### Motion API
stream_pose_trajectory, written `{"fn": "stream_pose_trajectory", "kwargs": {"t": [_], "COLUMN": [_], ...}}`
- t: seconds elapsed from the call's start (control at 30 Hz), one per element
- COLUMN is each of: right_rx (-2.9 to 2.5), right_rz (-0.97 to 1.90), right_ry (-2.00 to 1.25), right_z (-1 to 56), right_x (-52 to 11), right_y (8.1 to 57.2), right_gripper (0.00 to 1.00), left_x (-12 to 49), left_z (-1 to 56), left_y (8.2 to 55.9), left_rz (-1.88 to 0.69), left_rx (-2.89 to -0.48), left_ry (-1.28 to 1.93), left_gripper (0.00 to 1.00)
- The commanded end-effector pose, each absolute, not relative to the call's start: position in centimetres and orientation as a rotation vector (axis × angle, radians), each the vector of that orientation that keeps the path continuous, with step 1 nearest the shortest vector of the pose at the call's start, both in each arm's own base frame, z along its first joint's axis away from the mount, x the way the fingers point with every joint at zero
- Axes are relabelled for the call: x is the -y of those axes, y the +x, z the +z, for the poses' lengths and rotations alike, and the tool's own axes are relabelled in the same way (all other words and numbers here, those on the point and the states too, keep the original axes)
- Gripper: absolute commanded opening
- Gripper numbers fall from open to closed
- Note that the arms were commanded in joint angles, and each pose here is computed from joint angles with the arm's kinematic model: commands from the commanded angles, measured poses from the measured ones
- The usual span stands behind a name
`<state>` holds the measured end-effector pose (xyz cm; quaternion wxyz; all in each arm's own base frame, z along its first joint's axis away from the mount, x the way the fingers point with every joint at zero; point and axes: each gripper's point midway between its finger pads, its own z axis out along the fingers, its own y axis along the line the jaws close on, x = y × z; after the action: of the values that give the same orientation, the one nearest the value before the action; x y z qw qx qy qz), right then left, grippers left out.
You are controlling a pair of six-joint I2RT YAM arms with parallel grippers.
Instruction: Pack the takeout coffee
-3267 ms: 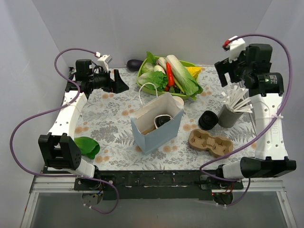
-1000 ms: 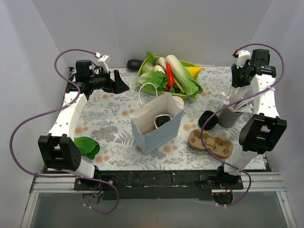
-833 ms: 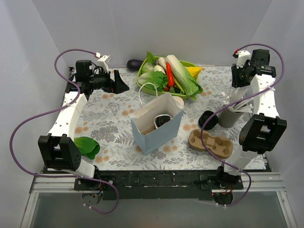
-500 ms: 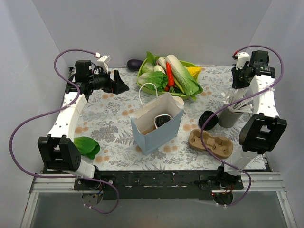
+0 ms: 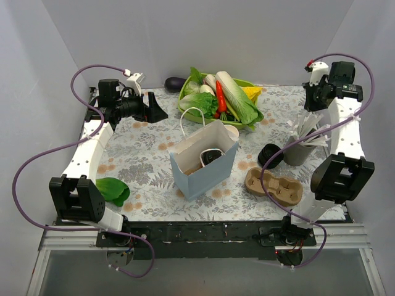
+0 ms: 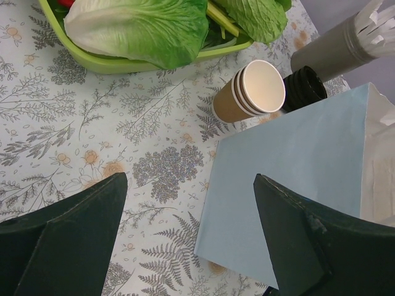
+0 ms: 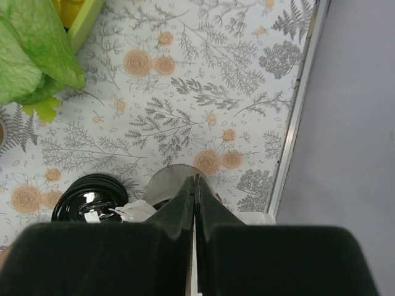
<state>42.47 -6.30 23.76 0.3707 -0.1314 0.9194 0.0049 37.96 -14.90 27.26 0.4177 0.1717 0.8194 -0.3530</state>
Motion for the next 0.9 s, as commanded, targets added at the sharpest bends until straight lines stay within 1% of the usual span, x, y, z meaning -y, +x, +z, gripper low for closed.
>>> {"fn": "stream_pose_trajectory", "kwargs": {"t": [0.0,0.17,0.2,0.4,0.5,0.73,0.87], "right_rx": [-2.175,-2.095,-2.054,-1.913,-1.805,-1.561,-1.466], "right_rz": [-0.012,-0.048,-0.062,-0.033,0.080,0.443,0.576], "right_ry": [-0.343,-0.353,-0.354,-0.382,-0.439,-0.567,-0.587], "right_z": [31.7,36.3,38.1,43.5,46.0,51.2,53.7], "right_x": [5.4,5.2,5.1,3.4,0.8,-5.7,-7.2], "right_y": [41.6,40.1,39.9,37.9,36.8,34.4,34.6], "right_gripper": [0.01,0.01,0.01,0.01,0.01,0.01,0.01], "left_x": [15.0,15.1,15.2,15.2,15.0,14.6,14.3], "left_z": [29.3,29.0,28.9,28.4,28.3,27.3,26.7], "left_y": [37.3,37.5,37.6,38.8,39.9,41.1,41.3], "left_rz": [-0.887,-0.900,-0.905,-0.903,-0.877,-0.840,-0.811], "left_rx": [-1.998,-2.005,-2.010,-2.027,-2.030,-2.060,-2.079], "left_ry": [0.464,0.459,0.456,0.444,0.445,0.445,0.445], "left_gripper": [0.84,0.84,0.84,0.84,0.84,0.83,0.83]}}
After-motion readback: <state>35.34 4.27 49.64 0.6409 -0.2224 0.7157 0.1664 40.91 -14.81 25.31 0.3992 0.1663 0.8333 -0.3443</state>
